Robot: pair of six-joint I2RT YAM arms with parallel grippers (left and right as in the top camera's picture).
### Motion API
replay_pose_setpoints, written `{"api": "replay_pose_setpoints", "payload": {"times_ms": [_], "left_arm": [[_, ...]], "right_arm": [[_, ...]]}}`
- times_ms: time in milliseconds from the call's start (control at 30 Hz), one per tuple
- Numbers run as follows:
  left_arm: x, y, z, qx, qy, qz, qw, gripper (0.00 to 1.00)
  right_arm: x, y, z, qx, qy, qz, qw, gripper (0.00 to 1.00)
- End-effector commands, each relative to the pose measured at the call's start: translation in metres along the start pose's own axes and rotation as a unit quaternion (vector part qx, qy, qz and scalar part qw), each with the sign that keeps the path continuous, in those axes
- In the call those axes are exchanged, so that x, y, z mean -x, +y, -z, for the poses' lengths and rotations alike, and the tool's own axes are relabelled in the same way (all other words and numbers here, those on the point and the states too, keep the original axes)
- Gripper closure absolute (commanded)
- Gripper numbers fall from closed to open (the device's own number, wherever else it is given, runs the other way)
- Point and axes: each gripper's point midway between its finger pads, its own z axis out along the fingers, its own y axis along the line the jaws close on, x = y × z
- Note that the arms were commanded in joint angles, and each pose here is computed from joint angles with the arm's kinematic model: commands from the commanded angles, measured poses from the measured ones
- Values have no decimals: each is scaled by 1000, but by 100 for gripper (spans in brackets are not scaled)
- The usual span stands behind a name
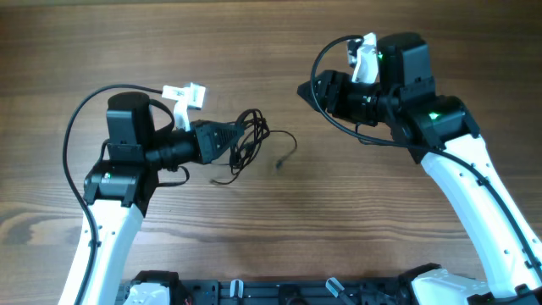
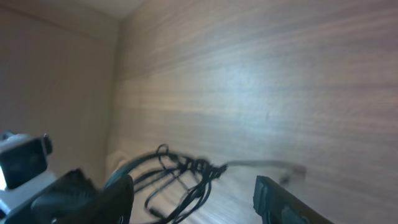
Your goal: Untangle cables
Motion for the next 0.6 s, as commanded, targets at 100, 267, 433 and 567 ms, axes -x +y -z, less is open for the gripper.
{"api": "replay_pose_setpoints", "payload": {"times_ms": [100,267,433,567], "left_arm": [[32,0,7,24,-70,91,993,96],[41,1,8,23,-91,130,987,96],[43,3,9,28,-99,154,983,96],[44,3,9,27,-99,165,981,96]], "right_arm": [[-32,21,-23,25,66,-42,997,43],[-59,32,-69,43,125,-35,991,49],[-61,54,-91,80,122,-21,989,49],[-62,56,-106,84,122,-31,988,50]]}}
